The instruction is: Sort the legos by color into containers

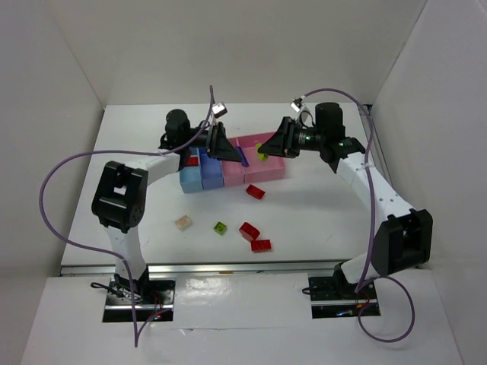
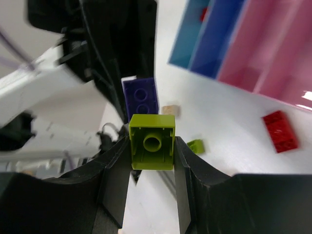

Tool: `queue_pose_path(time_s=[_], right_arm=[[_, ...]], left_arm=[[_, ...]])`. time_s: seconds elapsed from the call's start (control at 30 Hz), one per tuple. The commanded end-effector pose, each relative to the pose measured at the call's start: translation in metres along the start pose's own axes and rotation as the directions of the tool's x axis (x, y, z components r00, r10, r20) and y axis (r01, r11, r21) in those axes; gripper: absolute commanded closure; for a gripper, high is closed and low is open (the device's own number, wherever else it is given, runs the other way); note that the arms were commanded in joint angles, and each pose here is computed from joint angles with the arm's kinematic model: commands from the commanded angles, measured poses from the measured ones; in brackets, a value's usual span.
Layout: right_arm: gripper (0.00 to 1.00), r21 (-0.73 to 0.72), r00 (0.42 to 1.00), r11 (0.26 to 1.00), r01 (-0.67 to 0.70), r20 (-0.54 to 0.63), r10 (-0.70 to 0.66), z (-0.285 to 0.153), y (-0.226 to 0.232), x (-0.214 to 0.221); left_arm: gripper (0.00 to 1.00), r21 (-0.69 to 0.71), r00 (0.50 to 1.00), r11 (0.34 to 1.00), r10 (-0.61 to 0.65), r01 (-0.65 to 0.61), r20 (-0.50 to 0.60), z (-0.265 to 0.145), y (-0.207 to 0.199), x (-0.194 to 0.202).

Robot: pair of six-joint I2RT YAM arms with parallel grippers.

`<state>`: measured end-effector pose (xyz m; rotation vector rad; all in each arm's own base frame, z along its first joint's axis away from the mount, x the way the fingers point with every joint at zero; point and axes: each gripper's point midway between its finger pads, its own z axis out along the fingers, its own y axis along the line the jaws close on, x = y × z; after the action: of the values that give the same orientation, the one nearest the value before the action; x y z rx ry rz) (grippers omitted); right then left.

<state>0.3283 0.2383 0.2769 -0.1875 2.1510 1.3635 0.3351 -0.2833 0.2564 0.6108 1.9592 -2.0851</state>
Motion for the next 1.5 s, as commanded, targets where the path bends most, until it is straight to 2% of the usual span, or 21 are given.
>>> queue_pose_path(time_s=[0.0,0.03,0.07,0.13,0.2,0.27,0.3,0.4,0.47,0.5,0.73,0.93,1.07,1.1,1.2,1.37,1.4,1.47], right_arm=[[0.73,0.202,0.990,0.979,0.024,0.135,-0.052,-0.006,-0.018,-0.046],[0.73,0.261,0.989,0.965,-0.004,0.145,-0.035,-0.005,-0.032,-0.049],[0.73,0.352,0.984,0.936,-0.025,0.174,-0.039,-0.008,-0.048,-0.055],[0.73,0.416,0.979,0.909,-0.024,0.194,-0.063,-0.006,-0.062,-0.070],[0.73,0.491,0.975,0.871,-0.020,0.203,-0.092,-0.009,-0.075,-0.082],[0.73,0.572,0.979,0.820,-0.024,0.179,-0.096,-0.003,-0.099,-0.083],[0.73,0.591,0.977,0.807,-0.016,0.180,-0.113,-0.002,-0.104,-0.088],[0.73,0.668,0.977,0.744,0.001,0.159,-0.143,0.001,-0.122,-0.100],[0.73,0.705,0.985,0.708,0.024,0.106,-0.138,0.013,-0.136,-0.092],[0.73,0.730,0.982,0.682,0.033,0.104,-0.159,0.011,-0.142,-0.097],[0.72,0.762,0.984,0.645,0.058,0.064,-0.165,0.031,-0.167,-0.096],[0.70,0.780,0.988,0.622,0.072,0.031,-0.153,0.048,-0.188,-0.092],[0.34,0.780,0.985,0.621,0.070,0.046,-0.169,0.054,-0.190,-0.103],[0.22,0.780,0.986,0.621,0.078,0.032,-0.164,0.058,-0.189,-0.099],[0.18,0.791,0.979,0.607,0.080,0.051,-0.195,0.051,-0.176,-0.107],[0.18,0.797,0.967,0.599,0.071,0.092,-0.236,0.029,-0.157,-0.112],[0.18,0.798,0.968,0.598,0.071,0.089,-0.233,0.027,-0.156,-0.109],[0.17,0.799,0.962,0.598,0.067,0.108,-0.251,0.015,-0.143,-0.113]], left_arm=[[1.00,-0.139,0.996,0.987,-0.073,0.079,0.048,-0.013,0.010,-0.001],[1.00,-0.217,0.995,0.973,-0.070,0.084,0.072,-0.020,0.019,-0.005],[1.00,-0.350,0.994,0.936,0.071,-0.038,0.082,-0.025,0.030,-0.025],[1.00,-0.418,0.996,0.908,0.007,0.031,0.088,-0.031,0.039,-0.017],[1.00,-0.496,0.991,0.867,0.022,0.045,0.128,-0.041,0.045,-0.025],[1.00,-0.579,0.988,0.812,0.016,0.075,0.151,-0.054,0.048,-0.027],[1.00,-0.649,0.986,0.757,0.035,0.079,0.162,-0.064,0.058,-0.030],[1.00,-0.725,0.985,0.680,0.025,0.110,0.172,-0.077,0.070,-0.026],[1.00,-0.759,0.984,0.638,0.009,0.130,0.175,-0.084,0.077,-0.024],[1.00,-0.792,0.986,0.598,0.019,0.123,0.167,-0.088,0.081,-0.023],[1.00,-0.884,0.988,0.450,0.026,0.124,0.152,-0.102,0.097,-0.020],[1.00,-0.892,0.992,0.441,0.030,0.097,0.122,-0.089,0.102,-0.025],[1.00,-0.897,0.993,0.434,0.034,0.085,0.110,-0.077,0.112,-0.036],[1.00,-0.902,0.994,0.421,0.013,0.095,0.111,-0.075,0.120,-0.033],[1.00,-0.913,0.995,0.400,0.017,0.081,0.096,-0.068,0.129,-0.038],[1.00,-0.935,0.995,0.345,0.018,0.083,0.096,-0.063,0.144,-0.045],[0.86,-0.936,0.995,0.343,0.010,0.086,0.095,-0.063,0.148,-0.044],[0.50,-0.937,0.996,0.338,-0.006,0.090,0.094,-0.063,0.154,-0.042]])
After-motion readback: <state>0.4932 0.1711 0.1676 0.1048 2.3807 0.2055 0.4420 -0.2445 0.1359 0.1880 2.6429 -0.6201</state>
